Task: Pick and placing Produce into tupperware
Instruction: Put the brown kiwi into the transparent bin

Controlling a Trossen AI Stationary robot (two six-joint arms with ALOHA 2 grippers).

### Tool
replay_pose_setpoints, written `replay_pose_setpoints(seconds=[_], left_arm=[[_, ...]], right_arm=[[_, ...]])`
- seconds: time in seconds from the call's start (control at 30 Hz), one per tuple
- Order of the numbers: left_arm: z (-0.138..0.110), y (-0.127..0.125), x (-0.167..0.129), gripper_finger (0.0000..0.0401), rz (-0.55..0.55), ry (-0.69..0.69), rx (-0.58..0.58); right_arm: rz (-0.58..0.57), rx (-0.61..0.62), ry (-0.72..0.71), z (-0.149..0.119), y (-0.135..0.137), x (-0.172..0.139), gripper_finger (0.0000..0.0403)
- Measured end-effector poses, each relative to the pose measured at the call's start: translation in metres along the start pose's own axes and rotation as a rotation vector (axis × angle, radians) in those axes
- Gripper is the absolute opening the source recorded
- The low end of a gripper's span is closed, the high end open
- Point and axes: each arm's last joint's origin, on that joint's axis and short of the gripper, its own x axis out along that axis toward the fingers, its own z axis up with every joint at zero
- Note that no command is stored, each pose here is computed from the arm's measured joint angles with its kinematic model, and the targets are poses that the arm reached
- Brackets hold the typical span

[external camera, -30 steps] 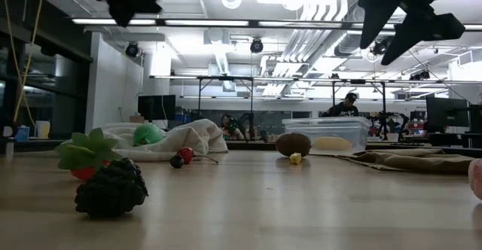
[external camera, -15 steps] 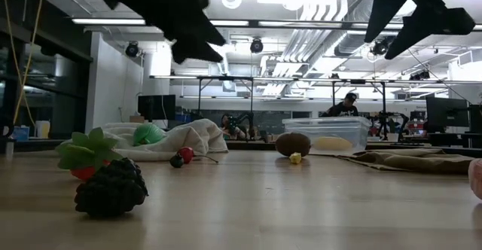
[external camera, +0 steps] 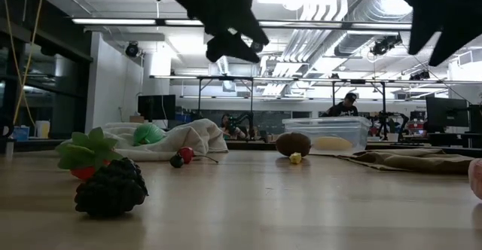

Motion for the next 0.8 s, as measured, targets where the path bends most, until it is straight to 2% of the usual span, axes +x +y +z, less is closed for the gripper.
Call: replay_pose_setpoints(seconds=[0.2,0.37,0.57,0.8], left_arm=[[0.011,-0.004,-0.002,0.0237,-0.032,-0.011,-0.033],[0.007,0.002,-0.003,0.0237,0.138,-0.010,-0.265],[0.006,0.004,-0.003,0.0240,0.212,-0.037,-0.346],[0.006,0.006,0.003,0.0300,0.223,-0.057,-0.415]], right_arm=[[-0.023,-0.020,-0.003,-0.004,-0.010,-0.007,0.0200],[0.006,0.016,-0.069,0.003,-0.023,-0.020,0.0200],[0.045,0.027,-0.133,0.018,-0.047,-0.037,0.0200],[0.113,0.031,-0.166,0.033,-0.072,-0.052,0.0200]])
